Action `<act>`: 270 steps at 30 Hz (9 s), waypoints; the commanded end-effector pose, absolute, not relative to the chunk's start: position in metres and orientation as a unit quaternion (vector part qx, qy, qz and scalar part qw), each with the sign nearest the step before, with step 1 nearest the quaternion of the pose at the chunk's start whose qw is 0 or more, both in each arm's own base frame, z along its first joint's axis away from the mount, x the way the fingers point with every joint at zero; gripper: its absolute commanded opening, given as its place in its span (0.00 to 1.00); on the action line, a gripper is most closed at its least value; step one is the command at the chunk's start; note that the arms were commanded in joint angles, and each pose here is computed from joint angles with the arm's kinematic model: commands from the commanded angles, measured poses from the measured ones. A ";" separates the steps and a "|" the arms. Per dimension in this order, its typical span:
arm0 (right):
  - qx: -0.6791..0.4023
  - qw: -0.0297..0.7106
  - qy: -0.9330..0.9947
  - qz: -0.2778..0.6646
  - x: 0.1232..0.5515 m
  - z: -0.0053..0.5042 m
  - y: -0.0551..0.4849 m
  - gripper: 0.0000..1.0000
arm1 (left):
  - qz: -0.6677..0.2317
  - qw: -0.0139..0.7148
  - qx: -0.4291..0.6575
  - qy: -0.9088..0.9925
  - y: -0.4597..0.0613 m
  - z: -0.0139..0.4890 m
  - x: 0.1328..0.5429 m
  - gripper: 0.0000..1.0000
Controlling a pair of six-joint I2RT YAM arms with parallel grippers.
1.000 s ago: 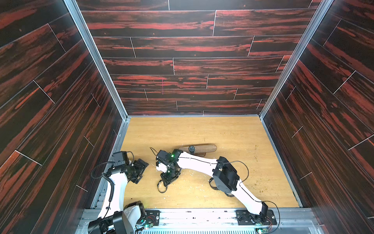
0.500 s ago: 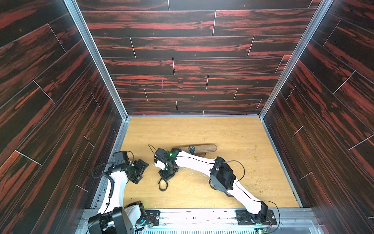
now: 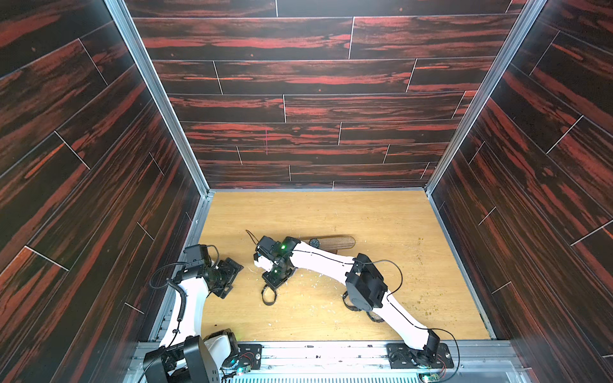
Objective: Place watch on stand
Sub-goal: Pick up the watch at the center of the board, then place the watch on the stand.
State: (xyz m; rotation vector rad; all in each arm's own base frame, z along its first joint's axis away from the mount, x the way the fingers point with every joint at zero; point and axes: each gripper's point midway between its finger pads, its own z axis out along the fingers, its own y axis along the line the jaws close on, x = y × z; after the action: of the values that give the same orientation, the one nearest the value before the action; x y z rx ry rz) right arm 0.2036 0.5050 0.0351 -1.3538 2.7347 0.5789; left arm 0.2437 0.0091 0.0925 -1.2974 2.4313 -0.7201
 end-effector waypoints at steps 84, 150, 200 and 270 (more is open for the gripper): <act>-0.278 0.294 0.783 0.472 0.381 0.316 0.343 0.00 | -0.703 0.196 -0.034 0.683 -0.275 0.372 0.375 0.51; -0.265 0.362 0.768 0.457 0.362 0.337 0.312 0.30 | -0.705 0.187 -0.028 0.683 -0.286 0.371 0.387 0.02; -0.184 0.197 0.748 0.607 0.299 0.319 0.307 0.39 | -0.616 0.204 -0.016 0.761 -0.277 0.299 0.405 0.00; -0.195 0.134 0.755 0.611 0.346 0.276 0.375 0.00 | -0.706 0.226 -0.073 0.668 -0.254 0.339 0.412 0.29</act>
State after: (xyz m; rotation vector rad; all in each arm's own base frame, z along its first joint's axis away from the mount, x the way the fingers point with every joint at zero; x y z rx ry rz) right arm 0.3559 0.3746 0.2824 -0.5367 2.1618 1.7749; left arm 0.4184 -0.2570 0.3048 -0.3079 1.9272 -1.9307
